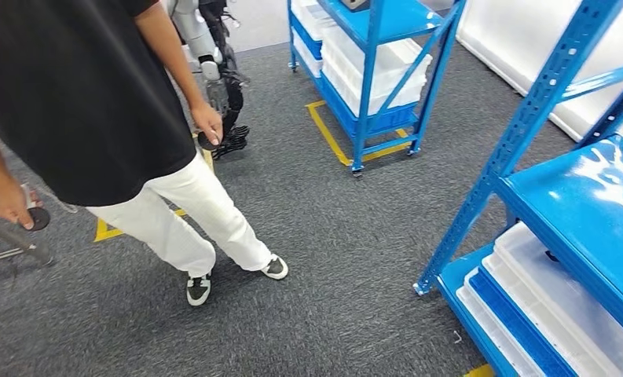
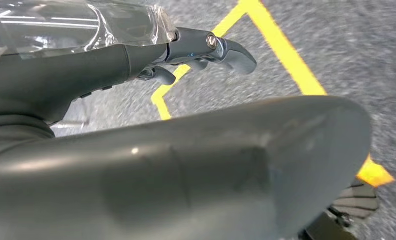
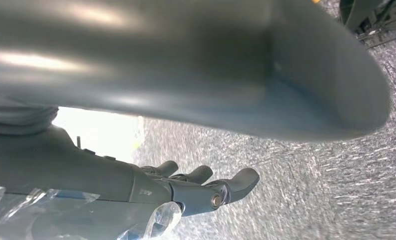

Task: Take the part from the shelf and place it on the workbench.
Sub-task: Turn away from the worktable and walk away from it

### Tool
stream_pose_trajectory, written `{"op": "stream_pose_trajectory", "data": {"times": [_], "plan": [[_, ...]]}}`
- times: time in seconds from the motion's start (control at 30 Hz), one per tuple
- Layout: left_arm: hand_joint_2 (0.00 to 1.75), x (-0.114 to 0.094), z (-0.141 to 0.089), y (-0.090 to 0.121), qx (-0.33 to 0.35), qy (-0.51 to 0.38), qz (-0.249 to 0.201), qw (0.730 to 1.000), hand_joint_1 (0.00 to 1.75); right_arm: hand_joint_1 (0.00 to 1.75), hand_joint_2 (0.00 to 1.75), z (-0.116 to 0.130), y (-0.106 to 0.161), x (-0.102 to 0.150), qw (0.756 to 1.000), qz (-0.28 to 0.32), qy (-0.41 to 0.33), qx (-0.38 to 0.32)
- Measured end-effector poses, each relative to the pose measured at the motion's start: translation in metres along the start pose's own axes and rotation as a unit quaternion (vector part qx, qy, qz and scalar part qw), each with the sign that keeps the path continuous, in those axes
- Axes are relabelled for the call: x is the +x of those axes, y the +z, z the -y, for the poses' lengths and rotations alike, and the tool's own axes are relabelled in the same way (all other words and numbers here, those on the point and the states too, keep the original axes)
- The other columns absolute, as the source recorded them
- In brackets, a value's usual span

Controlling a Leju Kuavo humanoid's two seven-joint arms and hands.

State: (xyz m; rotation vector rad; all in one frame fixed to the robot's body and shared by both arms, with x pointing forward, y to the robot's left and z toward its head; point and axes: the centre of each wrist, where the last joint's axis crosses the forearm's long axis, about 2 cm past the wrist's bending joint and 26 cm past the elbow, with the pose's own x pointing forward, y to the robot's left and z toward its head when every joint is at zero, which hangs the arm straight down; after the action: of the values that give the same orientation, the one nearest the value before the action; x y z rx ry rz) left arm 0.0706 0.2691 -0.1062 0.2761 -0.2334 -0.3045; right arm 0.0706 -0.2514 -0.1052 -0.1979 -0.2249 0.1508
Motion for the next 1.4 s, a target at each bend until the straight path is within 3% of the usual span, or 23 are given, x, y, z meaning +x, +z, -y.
{"op": "stream_pose_trajectory", "data": {"times": [1.4], "plan": [[0.0,-0.0024,-0.0009,-0.0002,0.0,-0.009,-0.003,1.0,0.0,0.0,0.0,0.002,-0.0005,-0.0017,1.0,-0.003,-0.014,-0.005]]}}
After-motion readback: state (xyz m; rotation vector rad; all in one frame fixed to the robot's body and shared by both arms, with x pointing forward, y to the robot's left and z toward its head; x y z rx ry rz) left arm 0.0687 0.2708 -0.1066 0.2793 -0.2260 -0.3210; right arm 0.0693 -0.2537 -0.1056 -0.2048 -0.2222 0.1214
